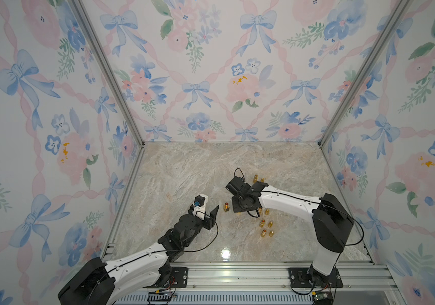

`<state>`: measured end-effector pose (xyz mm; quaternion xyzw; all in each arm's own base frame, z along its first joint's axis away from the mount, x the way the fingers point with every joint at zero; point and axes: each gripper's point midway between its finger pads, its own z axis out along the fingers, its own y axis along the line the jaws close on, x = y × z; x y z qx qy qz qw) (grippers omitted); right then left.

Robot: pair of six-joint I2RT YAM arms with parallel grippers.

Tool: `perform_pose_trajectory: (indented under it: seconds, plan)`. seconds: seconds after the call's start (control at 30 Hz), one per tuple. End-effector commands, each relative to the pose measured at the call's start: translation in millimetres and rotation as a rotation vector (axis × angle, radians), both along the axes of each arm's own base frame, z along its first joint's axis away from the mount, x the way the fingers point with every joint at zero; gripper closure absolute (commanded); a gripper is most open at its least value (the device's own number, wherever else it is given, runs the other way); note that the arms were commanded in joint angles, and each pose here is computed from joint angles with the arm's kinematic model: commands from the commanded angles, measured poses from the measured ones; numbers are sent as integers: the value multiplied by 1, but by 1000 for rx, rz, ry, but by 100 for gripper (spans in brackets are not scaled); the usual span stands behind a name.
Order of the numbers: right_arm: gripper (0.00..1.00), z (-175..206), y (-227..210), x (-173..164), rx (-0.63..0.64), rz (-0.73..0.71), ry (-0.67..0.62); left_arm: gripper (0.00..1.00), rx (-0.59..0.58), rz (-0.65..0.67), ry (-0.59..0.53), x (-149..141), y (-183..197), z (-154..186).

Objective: Open the lipstick cap
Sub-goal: Place the lipstick at the center of the board, then pick up the cover from the center of the board.

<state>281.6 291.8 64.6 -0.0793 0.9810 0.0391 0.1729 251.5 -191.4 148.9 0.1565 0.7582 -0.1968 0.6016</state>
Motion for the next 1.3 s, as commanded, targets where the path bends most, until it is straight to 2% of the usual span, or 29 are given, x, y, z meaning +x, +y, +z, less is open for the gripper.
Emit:
perform_pose_trajectory:
  seconds: [0.0, 0.43, 0.67, 0.73, 0.87, 0.97, 1.13, 1.27]
  plan:
    - [49, -20, 8, 1, 34, -17, 35, 34, -14, -6, -13, 5, -4, 12]
    - [64, -49, 3, 8, -48, 0, 31, 33, -32, -8, 9, 7, -8, 11]
    - [75, -46, -3, 9, -97, 22, 1, 34, -49, -4, 15, 6, -6, 12]
    - [76, -43, -4, 9, -98, 28, -9, 33, -52, -7, 20, 6, -7, 12]
    - [76, -30, -4, 8, -79, 44, -23, 33, -64, -1, 41, 6, -7, 13]
    - [76, -15, -5, 2, -59, 123, -43, 33, -94, -6, 74, 7, -9, 21]
    - [76, 17, -18, -5, -1, 225, -133, 33, -173, -101, 178, 5, -26, 44]
    - [77, 53, -23, -10, 79, 331, -231, 33, -269, -249, 267, -1, -54, 71]
